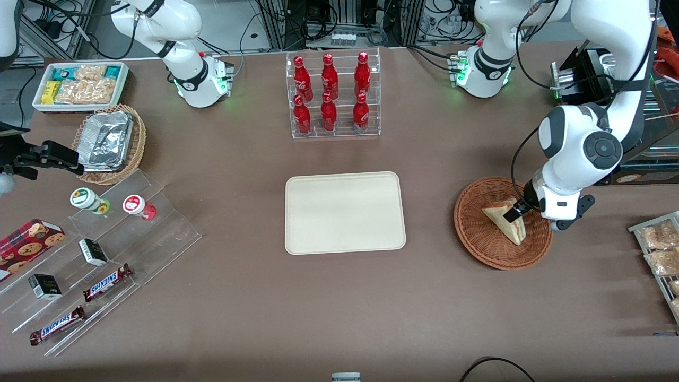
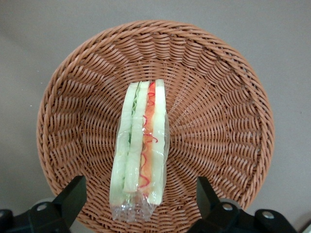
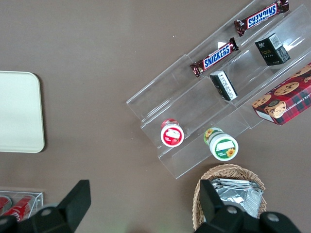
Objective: Place sandwich from basket to tray
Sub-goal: 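Lower the left gripper and close it on the wrapped sandwich, then lift the sandwich and carry it over the cream tray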
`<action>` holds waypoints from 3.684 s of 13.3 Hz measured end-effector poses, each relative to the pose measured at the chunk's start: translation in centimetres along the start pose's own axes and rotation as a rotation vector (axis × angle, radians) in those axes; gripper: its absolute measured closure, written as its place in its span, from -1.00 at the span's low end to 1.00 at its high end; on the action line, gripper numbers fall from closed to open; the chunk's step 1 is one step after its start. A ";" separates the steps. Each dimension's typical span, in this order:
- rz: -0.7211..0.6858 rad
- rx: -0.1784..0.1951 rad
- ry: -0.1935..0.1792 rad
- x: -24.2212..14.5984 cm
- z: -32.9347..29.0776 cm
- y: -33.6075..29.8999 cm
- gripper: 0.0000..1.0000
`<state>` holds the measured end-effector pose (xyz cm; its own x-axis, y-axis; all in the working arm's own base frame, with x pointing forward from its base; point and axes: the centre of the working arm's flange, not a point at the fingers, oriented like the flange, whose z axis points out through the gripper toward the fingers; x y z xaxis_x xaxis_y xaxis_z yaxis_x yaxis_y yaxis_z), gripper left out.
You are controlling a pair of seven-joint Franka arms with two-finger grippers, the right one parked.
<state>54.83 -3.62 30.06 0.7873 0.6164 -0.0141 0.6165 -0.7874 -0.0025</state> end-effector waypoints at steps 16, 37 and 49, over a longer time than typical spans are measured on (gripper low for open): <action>-0.002 0.022 -0.033 -0.7 5.4 -0.5 0.00; 0.450 0.052 -0.033 -19.8 -3.0 19.2 0.68; 0.645 0.054 -0.062 -32.2 1.3 33.7 0.68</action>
<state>50.25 -49.95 29.09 0.9960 0.0197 -0.0869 0.0176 -0.9995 -0.0247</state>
